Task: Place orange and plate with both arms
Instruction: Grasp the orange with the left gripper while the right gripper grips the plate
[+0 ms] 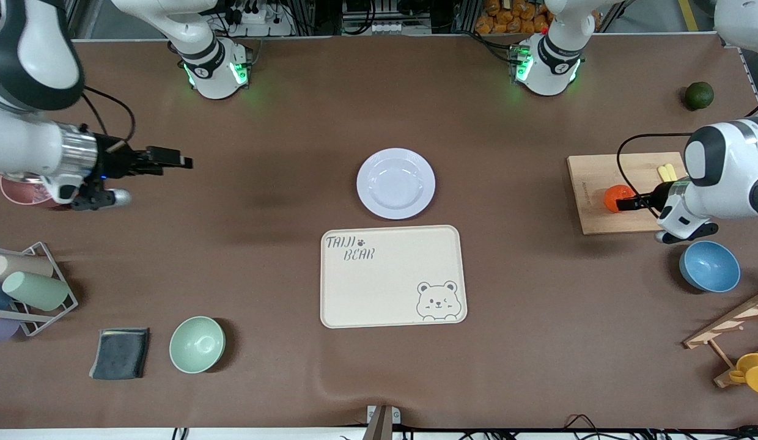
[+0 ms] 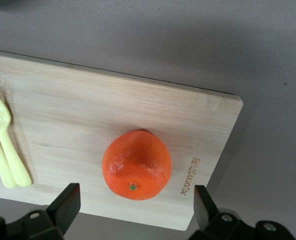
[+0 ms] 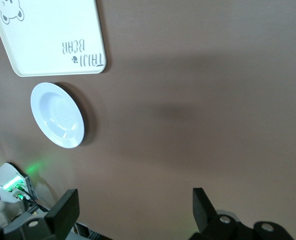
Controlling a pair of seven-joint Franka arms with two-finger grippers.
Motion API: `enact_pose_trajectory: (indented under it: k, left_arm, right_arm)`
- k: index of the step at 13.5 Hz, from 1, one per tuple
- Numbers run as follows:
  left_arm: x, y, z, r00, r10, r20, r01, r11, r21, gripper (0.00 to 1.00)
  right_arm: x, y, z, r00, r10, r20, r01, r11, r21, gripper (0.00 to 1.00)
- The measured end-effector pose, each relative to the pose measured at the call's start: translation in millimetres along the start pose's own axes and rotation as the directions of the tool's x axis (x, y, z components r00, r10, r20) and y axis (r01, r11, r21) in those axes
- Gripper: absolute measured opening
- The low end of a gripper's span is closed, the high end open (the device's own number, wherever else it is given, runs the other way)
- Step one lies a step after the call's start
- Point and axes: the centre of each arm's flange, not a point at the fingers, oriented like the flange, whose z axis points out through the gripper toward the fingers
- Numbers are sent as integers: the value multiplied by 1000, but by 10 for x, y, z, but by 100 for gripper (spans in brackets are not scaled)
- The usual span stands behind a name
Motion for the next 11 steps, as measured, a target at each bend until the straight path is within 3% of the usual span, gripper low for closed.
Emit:
enact_pose_trajectory:
  k: [6, 10, 11]
  left_arm:
    - [44, 14, 230, 999, 4, 41, -4, 1000, -2, 100]
    - [72, 17, 350, 998, 8, 58, -8, 1000, 2, 100]
    - [75, 0, 366, 998, 23, 60, -25, 999, 32, 100]
  right_arm:
    - [94, -584, 1309, 993, 30, -116, -22, 997, 70, 100]
    - [53, -891, 2039, 990, 94, -102, -78, 986, 146, 100]
    - [55, -968, 2217, 988, 115, -104, -97, 982, 163, 100]
